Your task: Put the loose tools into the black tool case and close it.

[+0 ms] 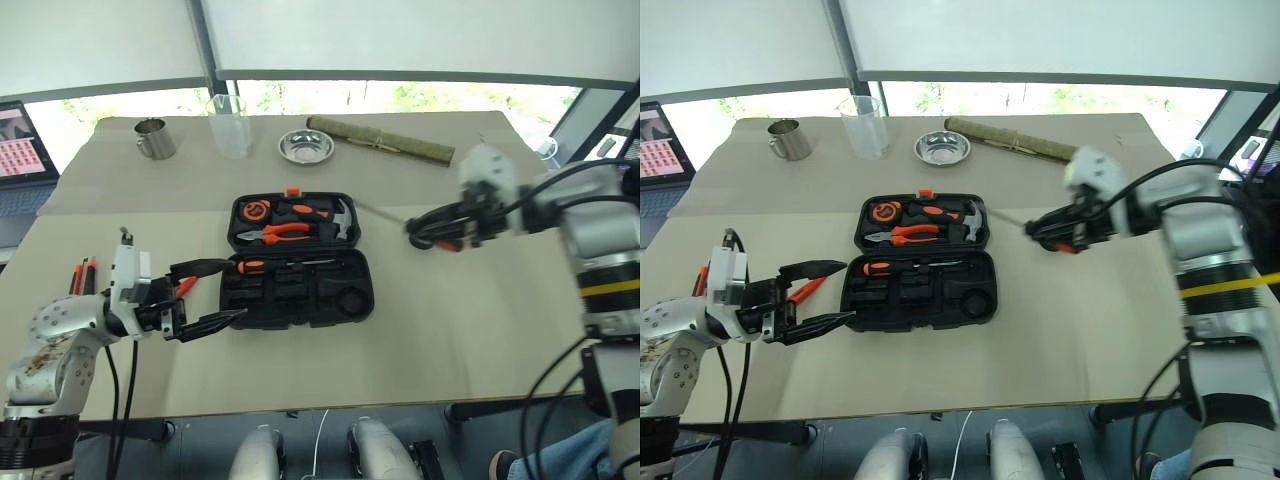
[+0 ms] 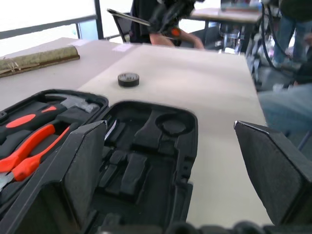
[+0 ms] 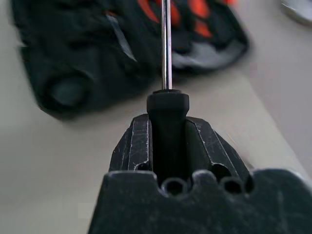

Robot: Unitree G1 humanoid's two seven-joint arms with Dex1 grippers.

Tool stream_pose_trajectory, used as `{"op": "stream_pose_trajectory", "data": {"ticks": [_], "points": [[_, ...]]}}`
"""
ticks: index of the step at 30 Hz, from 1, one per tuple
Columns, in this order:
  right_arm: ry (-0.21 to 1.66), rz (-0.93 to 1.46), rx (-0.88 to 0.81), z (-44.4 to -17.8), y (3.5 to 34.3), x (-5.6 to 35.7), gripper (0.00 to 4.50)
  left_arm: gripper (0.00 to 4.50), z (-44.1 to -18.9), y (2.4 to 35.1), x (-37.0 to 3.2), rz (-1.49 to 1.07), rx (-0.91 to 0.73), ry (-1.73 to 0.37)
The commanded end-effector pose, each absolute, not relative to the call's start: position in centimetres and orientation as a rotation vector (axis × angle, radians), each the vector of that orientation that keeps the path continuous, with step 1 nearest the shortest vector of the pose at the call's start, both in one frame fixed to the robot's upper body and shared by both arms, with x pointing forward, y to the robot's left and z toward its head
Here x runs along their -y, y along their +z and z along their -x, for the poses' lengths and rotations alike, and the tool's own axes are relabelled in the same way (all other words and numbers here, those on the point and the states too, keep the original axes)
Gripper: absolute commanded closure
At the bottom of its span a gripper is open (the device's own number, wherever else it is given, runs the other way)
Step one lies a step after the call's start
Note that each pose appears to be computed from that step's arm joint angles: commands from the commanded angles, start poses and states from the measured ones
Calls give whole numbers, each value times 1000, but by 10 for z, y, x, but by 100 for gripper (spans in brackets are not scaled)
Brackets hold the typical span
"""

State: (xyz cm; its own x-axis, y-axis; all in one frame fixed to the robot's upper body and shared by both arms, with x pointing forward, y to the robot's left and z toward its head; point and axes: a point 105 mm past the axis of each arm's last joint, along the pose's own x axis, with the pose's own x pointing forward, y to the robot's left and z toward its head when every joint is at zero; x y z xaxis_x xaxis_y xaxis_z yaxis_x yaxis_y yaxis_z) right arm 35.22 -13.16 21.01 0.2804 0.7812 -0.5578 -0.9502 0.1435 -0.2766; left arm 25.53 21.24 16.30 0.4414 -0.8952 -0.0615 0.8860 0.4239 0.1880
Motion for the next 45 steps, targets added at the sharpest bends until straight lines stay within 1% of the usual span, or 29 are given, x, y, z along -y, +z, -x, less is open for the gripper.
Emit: {"op": "stream_pose_trajectory", "data": {"ticks": [1,3,6,12,22,32,37,38,39,40,43,45], "points": [[1328,780,-276,-350,213,91,388,0,-253,159,-232,-253,29,-1035],[1359,876,-310,-350,198,80,388,0,-249,155,-235,-264,13,-1024],[1352,948,-324,-355,185,72,388,0,-247,155,-233,-262,18,-1018],[1378,949,-327,-356,173,45,388,0,-243,162,-224,-272,36,-1025],[1354,975,-390,-368,159,43,388,0,-237,160,-217,-262,40,-1019],[1366,986,-416,-375,155,41,388,0,-239,156,-212,-254,38,-1028],[1328,947,-432,-382,154,41,388,0,-239,156,-211,-251,38,-1029],[1364,941,-441,-378,155,41,388,0,-238,156,-211,-249,38,-1029],[1392,938,-447,-375,156,41,286,0,-238,155,-211,-248,39,-1029],[1420,920,-428,-372,161,39,262,0,-238,155,-212,-247,38,-1028],[1457,891,-354,-369,179,35,162,0,-238,154,-214,-247,38,-1022],[1477,873,-298,-368,190,34,162,0,-238,155,-214,-245,40,-1018]]}}
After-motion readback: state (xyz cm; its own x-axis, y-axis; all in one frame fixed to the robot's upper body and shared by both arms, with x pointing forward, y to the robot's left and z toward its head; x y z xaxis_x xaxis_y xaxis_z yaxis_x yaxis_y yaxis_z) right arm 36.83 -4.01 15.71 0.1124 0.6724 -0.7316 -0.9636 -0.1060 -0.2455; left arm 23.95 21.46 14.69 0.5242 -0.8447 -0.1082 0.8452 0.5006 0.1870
